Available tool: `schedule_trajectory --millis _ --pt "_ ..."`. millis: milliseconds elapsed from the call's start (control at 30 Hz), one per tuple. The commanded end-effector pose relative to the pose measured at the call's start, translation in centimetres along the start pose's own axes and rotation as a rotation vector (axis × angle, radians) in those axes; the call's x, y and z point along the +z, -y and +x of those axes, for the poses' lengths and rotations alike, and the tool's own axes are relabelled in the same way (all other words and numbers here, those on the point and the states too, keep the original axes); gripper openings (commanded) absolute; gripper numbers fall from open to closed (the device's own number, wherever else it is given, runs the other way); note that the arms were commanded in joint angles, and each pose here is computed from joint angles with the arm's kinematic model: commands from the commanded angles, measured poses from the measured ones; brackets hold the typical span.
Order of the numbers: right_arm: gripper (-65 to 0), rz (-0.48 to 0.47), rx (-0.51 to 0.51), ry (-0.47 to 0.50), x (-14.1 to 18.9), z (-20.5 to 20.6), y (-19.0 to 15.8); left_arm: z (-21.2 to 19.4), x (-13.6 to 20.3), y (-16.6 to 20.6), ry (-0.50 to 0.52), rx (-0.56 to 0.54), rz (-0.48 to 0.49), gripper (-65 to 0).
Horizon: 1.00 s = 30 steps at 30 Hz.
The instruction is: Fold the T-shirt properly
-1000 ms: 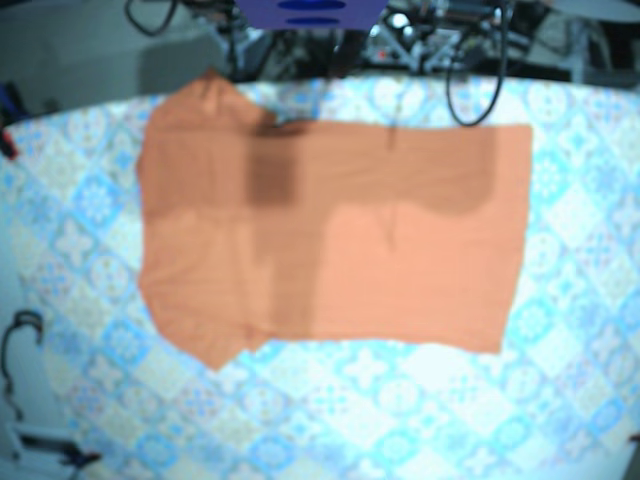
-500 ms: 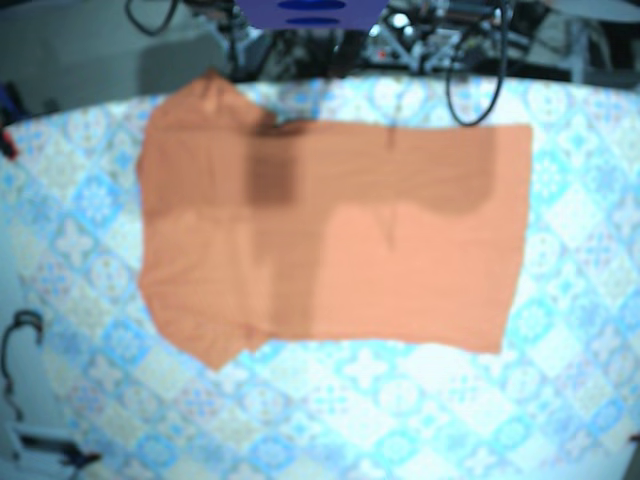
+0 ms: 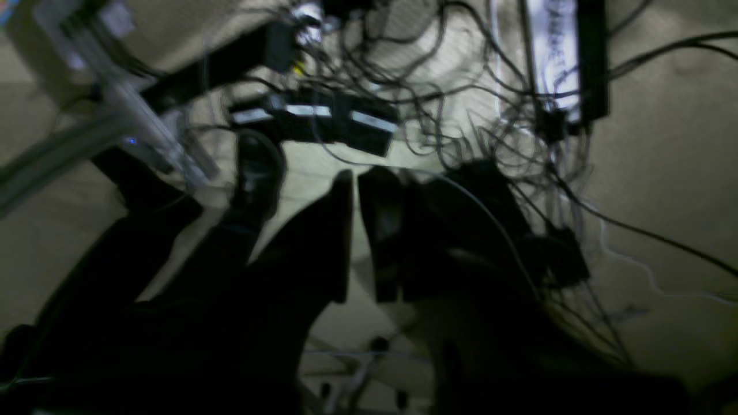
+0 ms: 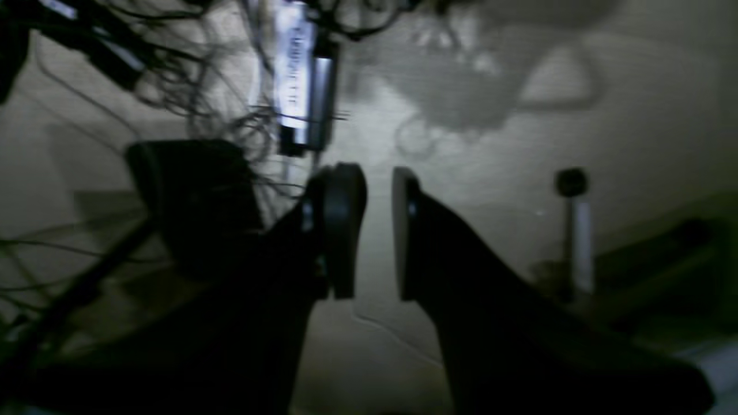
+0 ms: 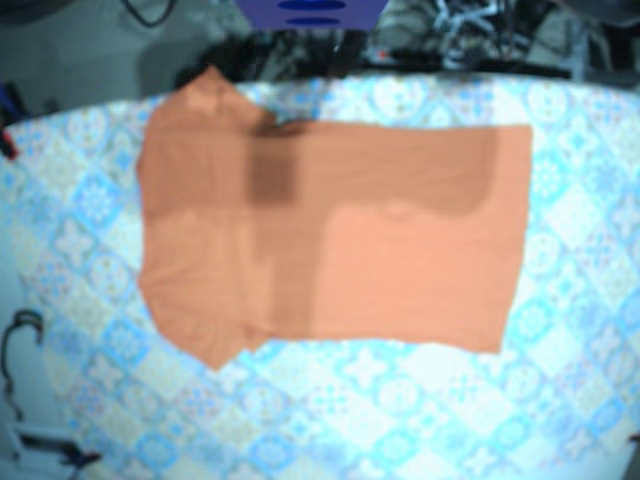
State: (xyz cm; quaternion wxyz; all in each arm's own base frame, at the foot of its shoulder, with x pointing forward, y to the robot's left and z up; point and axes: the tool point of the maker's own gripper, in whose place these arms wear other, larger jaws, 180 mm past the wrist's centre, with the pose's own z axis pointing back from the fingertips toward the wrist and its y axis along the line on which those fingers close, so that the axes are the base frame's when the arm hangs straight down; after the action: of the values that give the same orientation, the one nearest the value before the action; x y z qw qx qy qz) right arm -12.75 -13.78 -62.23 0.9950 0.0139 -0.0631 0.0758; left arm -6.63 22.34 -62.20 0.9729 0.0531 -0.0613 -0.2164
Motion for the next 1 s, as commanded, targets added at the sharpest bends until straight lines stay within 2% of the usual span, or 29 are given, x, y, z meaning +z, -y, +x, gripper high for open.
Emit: schedule_trajectory --millis 0,67,167,267,333,433,567,733,833,967 --pt "-53.7 -0.003 0.009 -0.018 1.0 -1.9 0.4 -1.8 0.9 -1.6 -0.010 -0.027 0.023 -57.6" --pt "-53.7 -0.024 0.068 -0.016 2.4 -3.0 2.3 -2.4 2.0 -2.8 0.006 -0.062 0.037 -57.6" --pt "-53.7 -0.088 0.230 0.018 5.0 -3.6 5.3 -3.0 4.7 -4.7 0.065 -0.148 0.053 -57.7" --pt "-53.7 -0.168 0.393 0.079 8.0 -2.4 8.0 -3.1 7.4 -6.5 0.107 -0.222 0.062 -57.6" --pt "-53.7 -0.222 0.463 0.116 10.4 -1.4 10.2 -4.1 9.4 -7.8 0.101 -0.236 0.082 -57.6" --pt "-53.7 -0.364 0.605 0.194 15.0 2.2 14.5 -4.7 12.4 -10.2 0.106 -0.232 0.144 -57.5" --pt "-53.7 -0.555 0.738 0.316 20.6 8.8 18.6 -2.7 16.3 -13.9 0.161 -0.293 0.217 -57.5" --pt "-53.5 -0.624 0.811 0.467 25.0 16.2 19.0 1.5 20.7 -18.2 0.191 -0.411 0.337 -57.5" --pt "-53.4 -0.699 0.965 0.514 25.9 19.8 18.6 5.0 22.8 -20.1 0.199 -0.524 0.434 -57.5" --pt "-53.4 -0.770 1.145 0.552 24.8 23.9 17.2 8.7 24.9 -22.1 0.216 -0.682 0.544 -57.5"
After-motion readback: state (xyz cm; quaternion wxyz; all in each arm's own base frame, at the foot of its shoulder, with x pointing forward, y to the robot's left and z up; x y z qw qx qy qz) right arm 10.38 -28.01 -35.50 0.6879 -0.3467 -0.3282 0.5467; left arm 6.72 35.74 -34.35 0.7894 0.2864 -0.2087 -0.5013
